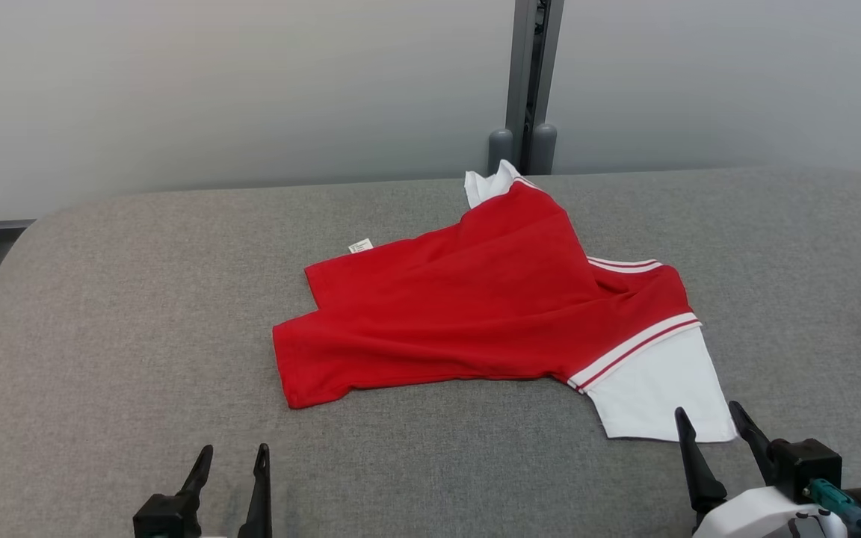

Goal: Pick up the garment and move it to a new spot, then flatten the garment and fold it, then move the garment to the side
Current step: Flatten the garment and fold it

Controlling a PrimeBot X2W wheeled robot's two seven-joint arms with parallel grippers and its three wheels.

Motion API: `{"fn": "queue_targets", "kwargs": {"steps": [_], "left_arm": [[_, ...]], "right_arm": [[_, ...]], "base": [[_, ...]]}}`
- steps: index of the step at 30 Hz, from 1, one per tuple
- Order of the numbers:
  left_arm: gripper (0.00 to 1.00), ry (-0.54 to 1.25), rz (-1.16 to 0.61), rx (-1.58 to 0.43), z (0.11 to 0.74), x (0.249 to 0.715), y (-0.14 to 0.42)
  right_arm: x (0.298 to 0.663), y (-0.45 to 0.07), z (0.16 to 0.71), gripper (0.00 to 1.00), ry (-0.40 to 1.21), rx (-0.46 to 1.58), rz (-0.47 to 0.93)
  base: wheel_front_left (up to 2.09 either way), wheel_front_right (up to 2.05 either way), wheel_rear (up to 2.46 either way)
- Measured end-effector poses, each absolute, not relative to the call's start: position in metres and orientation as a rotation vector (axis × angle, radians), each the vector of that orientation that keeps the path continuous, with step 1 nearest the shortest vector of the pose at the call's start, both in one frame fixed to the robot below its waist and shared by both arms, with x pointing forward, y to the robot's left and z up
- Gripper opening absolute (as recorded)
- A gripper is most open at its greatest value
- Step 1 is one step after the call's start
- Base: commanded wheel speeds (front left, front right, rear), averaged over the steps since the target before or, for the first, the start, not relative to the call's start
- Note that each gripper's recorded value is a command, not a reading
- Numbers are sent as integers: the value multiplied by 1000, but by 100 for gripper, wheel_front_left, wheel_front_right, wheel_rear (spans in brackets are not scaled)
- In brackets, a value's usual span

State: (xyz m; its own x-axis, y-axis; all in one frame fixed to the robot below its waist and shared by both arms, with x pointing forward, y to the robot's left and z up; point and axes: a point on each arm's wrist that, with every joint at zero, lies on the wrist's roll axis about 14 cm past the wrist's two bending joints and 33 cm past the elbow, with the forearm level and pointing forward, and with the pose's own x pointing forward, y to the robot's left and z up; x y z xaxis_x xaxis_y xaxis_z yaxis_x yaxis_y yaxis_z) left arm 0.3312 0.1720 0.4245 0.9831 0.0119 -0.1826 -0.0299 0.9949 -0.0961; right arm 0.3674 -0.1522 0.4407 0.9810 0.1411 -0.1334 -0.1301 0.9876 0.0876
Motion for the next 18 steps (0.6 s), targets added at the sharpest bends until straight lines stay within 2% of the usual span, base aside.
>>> {"fn": "queue_targets", "kwargs": {"steps": [18], "left_arm": [[100, 295, -54, -189, 388, 396, 142]], "right_arm": [[397, -180, 398, 100, 258, 53, 57]], "base": [[0, 0, 0]]}}
